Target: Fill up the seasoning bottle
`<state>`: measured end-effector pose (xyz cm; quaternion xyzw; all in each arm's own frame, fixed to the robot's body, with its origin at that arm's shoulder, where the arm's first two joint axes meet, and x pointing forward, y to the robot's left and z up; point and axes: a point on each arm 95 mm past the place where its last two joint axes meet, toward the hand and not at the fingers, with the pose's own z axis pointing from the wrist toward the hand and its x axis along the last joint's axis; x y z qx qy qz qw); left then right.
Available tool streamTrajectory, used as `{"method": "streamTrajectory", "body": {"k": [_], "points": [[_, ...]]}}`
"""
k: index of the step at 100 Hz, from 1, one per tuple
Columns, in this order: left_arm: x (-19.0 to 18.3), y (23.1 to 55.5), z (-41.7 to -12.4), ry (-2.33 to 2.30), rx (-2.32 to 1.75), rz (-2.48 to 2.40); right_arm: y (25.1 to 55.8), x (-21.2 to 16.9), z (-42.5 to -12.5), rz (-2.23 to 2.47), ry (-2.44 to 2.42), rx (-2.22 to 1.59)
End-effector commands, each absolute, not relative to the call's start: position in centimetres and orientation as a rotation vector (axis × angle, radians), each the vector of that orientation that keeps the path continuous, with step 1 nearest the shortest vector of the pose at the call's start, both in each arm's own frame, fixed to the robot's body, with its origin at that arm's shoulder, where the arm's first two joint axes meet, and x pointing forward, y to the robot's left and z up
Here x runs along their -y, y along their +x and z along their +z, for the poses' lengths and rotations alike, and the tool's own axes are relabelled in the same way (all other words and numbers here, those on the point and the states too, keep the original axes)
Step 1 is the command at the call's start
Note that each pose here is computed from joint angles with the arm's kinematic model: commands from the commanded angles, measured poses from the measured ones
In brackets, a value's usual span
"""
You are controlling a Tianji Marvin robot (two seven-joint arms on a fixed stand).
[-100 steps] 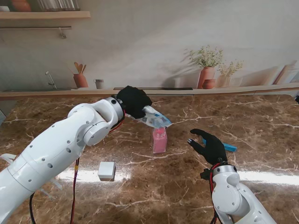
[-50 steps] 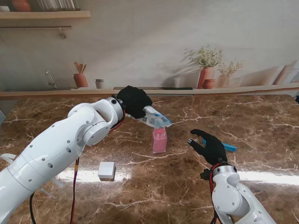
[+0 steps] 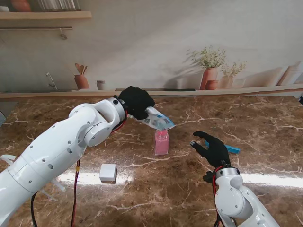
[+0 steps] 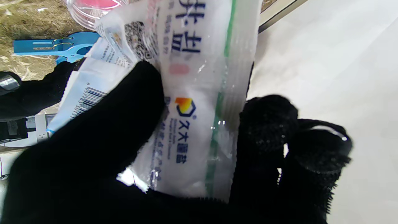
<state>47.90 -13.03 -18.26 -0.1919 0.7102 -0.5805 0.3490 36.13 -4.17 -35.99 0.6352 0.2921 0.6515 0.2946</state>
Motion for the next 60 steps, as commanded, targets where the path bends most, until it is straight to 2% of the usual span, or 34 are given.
{"method": "streamTrajectory", "body": {"k": [1,60], "points": [[13.09,47.95,-17.89,-0.488,-1.847,-1.503,35.88,4.05,-36.59,1.72,1.721,-0.785],[13.27,47.83,-17.61,-0.476,-1.835,-1.497,35.91,4.06,-36.55,1.725,1.72,-0.785]]}}
